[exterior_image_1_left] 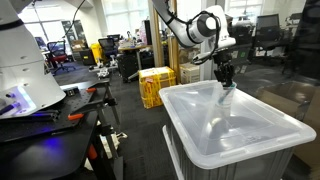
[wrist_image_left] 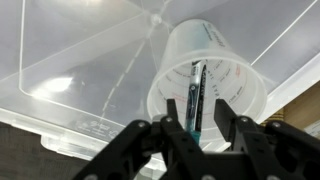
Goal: Take the marker out of the cup and put it on the storage box
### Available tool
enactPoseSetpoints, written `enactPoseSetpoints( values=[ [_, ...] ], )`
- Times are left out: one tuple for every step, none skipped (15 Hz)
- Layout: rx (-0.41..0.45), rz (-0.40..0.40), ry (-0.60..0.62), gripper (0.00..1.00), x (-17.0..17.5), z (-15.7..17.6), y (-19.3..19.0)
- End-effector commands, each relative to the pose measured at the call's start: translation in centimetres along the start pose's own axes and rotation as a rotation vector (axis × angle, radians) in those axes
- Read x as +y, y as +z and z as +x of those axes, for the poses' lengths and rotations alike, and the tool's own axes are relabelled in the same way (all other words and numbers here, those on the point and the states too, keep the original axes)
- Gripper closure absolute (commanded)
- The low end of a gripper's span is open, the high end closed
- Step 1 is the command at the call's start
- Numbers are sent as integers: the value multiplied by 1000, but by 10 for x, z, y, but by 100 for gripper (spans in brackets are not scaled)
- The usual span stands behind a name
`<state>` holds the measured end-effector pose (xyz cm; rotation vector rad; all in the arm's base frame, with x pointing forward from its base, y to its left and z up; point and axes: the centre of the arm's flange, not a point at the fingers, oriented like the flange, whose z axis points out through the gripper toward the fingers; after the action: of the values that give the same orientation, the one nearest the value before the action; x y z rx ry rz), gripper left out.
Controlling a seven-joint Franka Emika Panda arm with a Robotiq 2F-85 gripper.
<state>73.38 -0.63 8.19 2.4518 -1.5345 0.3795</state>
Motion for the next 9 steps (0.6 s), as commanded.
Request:
enactPoseSetpoints(
  values=[
    [-8,-20,4,84,-9,8,0],
    [-8,-20,3,92,-9,8,0],
    [-7,-22,3,99,-9,8,0],
    [-5,-22,3,100,-10,8,-1],
    [-5,-22,3,96,-10,9,-2],
    [-4,-22,3,96,-11,9,-2],
    [-3,-23,3,96,-11,9,-2],
    [0,-21,2,96,-11,9,-2],
    [4,-21,1,96,-12,8,-4]
  ],
)
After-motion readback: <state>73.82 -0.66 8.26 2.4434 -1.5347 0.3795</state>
